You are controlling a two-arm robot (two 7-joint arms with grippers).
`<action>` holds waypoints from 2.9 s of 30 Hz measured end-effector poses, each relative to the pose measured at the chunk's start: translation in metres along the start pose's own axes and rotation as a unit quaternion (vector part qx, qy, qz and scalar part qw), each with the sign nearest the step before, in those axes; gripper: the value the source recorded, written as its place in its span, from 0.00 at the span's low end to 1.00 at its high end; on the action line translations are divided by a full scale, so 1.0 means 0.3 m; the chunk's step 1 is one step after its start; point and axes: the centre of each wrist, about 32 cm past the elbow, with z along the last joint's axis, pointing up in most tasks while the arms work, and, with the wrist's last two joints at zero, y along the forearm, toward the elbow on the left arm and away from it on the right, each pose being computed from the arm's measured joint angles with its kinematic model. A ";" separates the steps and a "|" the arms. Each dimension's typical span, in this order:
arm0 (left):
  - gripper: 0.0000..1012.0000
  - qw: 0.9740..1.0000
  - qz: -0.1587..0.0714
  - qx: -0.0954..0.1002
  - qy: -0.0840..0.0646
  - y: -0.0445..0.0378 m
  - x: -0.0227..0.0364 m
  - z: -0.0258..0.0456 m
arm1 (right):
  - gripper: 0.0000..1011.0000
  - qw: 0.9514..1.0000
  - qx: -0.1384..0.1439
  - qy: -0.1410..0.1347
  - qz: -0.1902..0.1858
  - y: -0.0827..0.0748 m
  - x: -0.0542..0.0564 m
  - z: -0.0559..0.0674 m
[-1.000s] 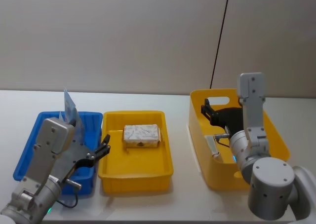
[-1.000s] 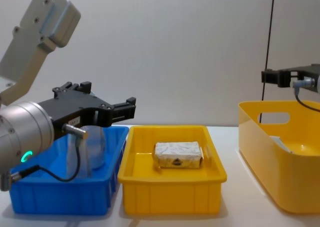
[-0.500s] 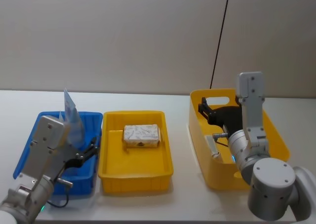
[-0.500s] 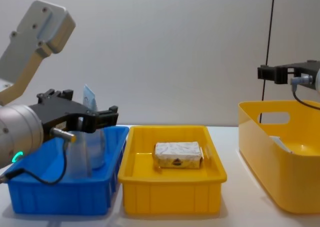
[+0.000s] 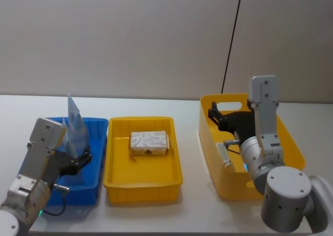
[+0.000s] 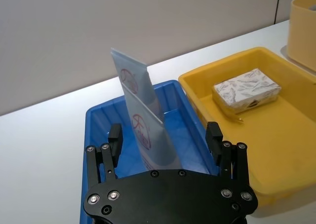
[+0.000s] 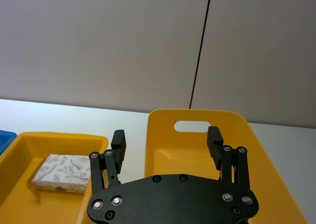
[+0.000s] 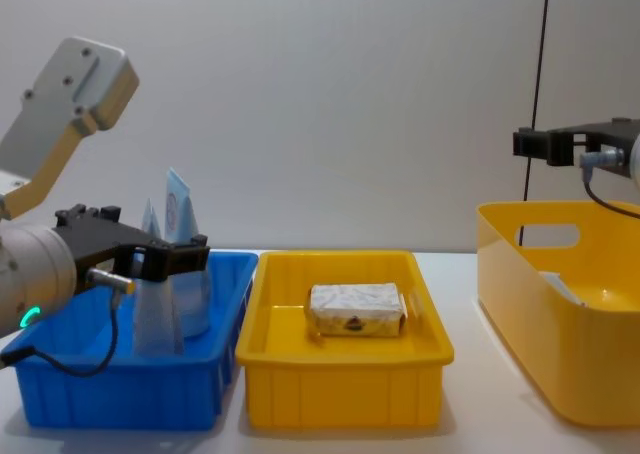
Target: Bimanual collaborative sorting of washing and personal care products
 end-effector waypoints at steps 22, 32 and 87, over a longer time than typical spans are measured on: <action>0.99 0.997 0.015 0.038 0.066 -0.113 0.030 -0.064 | 0.99 1.000 0.001 0.001 0.001 -0.001 0.000 0.001; 0.80 0.995 0.019 0.052 0.082 -0.148 0.028 -0.088 | 0.99 1.000 0.001 0.001 0.001 -0.001 0.000 0.001; 0.28 0.986 -0.076 -0.141 0.039 -0.107 0.061 0.076 | 0.99 1.000 0.001 0.000 0.001 -0.001 0.000 0.001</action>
